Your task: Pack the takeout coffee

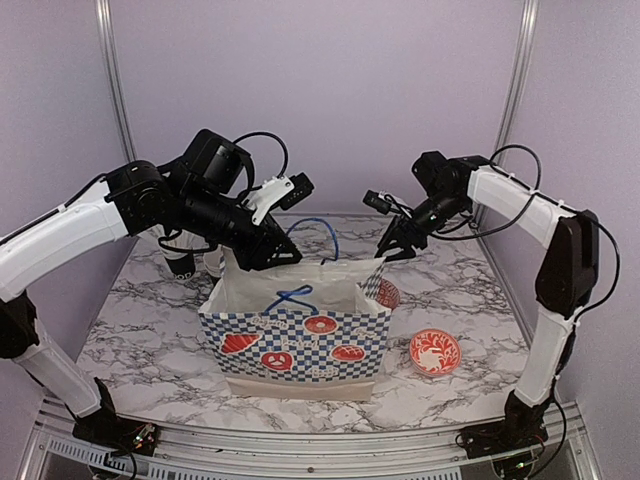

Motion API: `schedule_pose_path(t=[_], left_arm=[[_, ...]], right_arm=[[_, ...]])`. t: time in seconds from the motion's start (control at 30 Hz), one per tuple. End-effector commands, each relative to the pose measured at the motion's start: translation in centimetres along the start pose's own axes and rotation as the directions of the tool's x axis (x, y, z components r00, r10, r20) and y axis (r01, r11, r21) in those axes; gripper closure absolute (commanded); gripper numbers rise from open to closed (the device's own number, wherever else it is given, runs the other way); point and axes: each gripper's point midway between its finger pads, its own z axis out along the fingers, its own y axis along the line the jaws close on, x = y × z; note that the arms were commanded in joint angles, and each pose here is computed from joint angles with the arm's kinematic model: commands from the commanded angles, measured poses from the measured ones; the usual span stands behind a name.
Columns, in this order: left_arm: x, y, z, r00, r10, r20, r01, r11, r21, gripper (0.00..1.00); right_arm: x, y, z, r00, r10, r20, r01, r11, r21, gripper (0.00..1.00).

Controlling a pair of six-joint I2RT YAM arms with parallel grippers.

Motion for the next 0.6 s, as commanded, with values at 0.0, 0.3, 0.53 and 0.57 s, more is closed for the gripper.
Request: schedule_pose_path(t=[0.0, 0.3, 0.53, 0.57], left_arm=[[-2.3, 2.5, -1.6, 0.998, 0.004, 0.069, 0.005, 0.992, -0.126, 0.58], [-3.7, 6.7, -8.0, 0.985, 0.043, 0.165, 0.032, 0.902, -0.43, 0.01], [-1.2, 13.5, -14.1, 0.961, -0.029, 0.275, 0.23, 0.635, -0.737, 0.01], [-0.8, 14.2, -14.4, 0.959, -0.038, 0.282, 0.246, 0.608, -0.755, 0.01]], right_arm=[[-2.7, -1.3, -4.4, 0.995, -0.052, 0.08, 0.038, 0.985, 0.165, 0.36], [-5.4, -8.3, -18.2, 0.936, -0.004, 0.353, -0.194, 0.831, 0.522, 0.01], [-5.2, -8.6, -24.1, 0.89, -0.088, 0.447, -0.304, 0.617, 0.726, 0.01], [-5.0, -8.2, -24.1, 0.891, -0.09, 0.446, -0.303, 0.615, 0.728, 0.01]])
